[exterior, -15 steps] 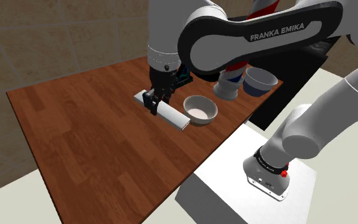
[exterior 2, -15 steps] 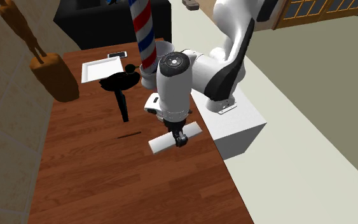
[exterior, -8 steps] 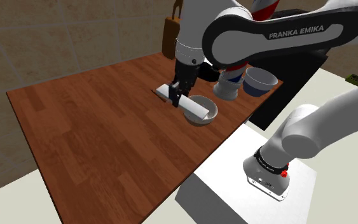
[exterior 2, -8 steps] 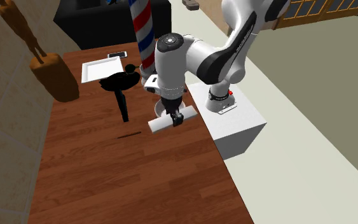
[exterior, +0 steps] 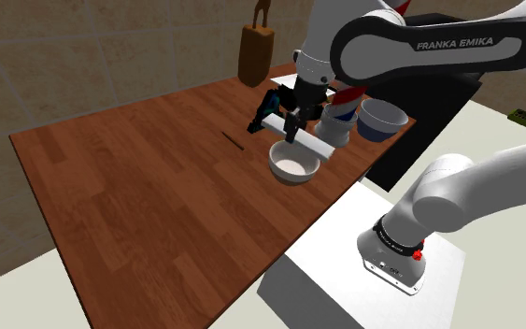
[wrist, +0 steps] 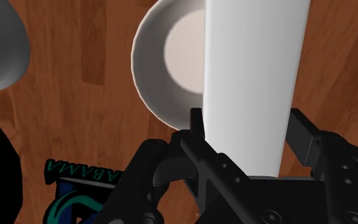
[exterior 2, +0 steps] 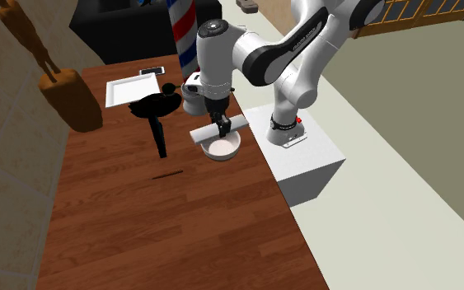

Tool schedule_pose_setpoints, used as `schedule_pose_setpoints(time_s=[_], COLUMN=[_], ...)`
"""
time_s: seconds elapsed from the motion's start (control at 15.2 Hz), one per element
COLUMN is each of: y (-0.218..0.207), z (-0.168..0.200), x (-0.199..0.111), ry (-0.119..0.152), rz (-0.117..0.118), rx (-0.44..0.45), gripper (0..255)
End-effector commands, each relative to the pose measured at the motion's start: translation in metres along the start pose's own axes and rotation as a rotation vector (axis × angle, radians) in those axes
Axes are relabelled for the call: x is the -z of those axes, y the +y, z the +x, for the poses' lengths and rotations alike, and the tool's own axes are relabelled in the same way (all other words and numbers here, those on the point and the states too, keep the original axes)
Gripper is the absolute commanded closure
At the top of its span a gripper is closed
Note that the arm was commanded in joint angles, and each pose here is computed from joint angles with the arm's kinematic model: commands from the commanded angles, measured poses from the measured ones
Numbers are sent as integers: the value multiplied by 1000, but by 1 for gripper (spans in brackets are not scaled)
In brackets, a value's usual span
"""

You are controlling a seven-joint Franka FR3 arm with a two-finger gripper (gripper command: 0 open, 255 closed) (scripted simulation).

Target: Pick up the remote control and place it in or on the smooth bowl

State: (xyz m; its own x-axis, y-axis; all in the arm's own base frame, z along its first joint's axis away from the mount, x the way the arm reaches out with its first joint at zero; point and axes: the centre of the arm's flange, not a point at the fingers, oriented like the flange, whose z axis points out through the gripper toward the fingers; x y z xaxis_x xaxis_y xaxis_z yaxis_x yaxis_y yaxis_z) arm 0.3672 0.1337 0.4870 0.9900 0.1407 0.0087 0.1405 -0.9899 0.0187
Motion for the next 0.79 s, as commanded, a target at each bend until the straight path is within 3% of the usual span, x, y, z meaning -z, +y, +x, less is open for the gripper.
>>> schedule_pose_setpoints(time_s=[0.0,0.73], y=[21,20], z=[-9,-9], x=[0,-58], ry=[0,0], rz=[1,1], rx=[1,1], gripper=[255,255])
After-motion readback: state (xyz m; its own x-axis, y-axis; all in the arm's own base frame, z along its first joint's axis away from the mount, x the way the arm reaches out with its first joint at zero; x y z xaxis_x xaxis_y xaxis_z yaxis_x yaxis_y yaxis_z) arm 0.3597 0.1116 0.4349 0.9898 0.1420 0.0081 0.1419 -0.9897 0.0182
